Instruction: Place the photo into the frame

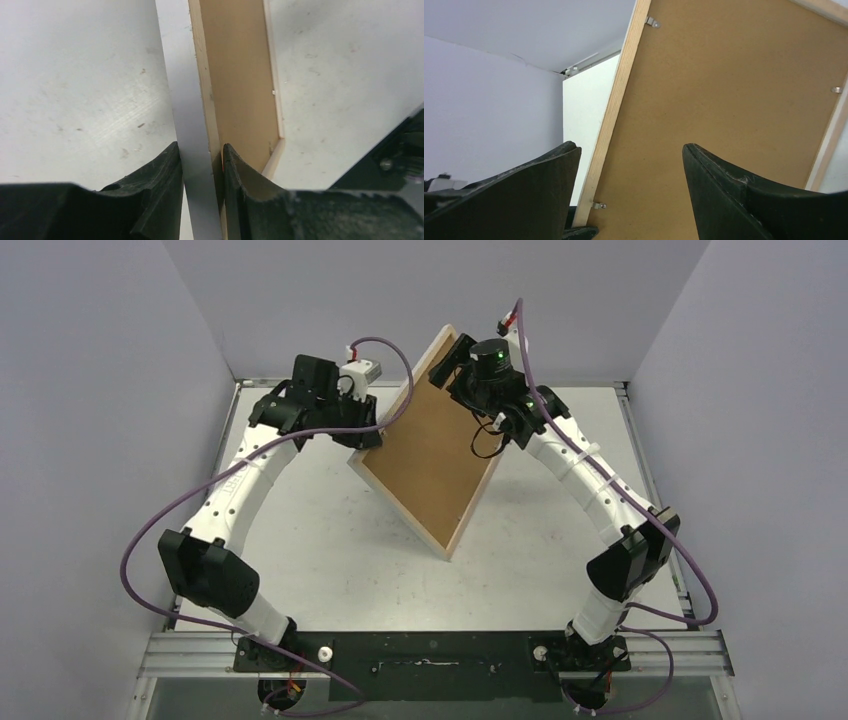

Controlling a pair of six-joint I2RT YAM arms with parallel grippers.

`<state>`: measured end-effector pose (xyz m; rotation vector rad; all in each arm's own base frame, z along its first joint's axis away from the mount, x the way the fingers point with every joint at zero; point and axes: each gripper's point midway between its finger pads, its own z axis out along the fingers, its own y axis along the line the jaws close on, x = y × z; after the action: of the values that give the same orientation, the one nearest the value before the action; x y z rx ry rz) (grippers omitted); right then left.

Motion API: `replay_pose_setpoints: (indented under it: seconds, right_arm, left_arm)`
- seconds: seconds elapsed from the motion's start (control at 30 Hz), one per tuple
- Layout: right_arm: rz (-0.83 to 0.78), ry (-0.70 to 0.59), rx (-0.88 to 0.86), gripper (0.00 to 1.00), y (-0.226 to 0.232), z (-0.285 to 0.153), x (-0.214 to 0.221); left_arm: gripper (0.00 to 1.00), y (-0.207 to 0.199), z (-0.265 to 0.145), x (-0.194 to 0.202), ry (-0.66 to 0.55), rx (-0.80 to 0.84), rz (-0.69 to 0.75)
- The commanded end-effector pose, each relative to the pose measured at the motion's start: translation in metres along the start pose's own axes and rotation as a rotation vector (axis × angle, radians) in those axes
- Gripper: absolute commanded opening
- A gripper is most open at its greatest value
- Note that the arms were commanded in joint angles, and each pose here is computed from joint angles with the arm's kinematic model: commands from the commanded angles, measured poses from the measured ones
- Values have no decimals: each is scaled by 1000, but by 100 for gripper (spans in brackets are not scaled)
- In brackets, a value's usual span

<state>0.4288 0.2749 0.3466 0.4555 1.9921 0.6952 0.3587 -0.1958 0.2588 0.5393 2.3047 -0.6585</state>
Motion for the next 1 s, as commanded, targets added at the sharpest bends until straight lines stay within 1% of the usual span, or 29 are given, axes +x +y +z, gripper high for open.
replay_pose_setpoints:
  seconds: [0.0,0.17,0.3,0.4,0.6,0.8,0.97]
  right_arm:
    - [48,-26,-50,76,11,-14,-11]
    - [116,-10,-66,77,4,-6,-3]
    - [139,14,-43,77,0,-4,-2]
    - [139,20,-21,75,-2,-7,-6]
    - [124,62,60,72,-16,-19,-6]
    - [108,124,122,72,-30,-26,4]
    - [107,169,144,71,-30,-35,6]
  left_arm:
    - [0,-6,-30,-37,-124,-146,347]
    - [0,-14,-31,-41,-169,-247,462]
    - [0,-21,-31,-43,-194,-247,497]
    - [0,-36,-34,-45,-192,-174,497]
    - [0,-62,-37,-32,-139,-19,479]
    - [0,-75,-44,-31,-158,36,452]
    - [0,-85,-52,-33,-181,75,439]
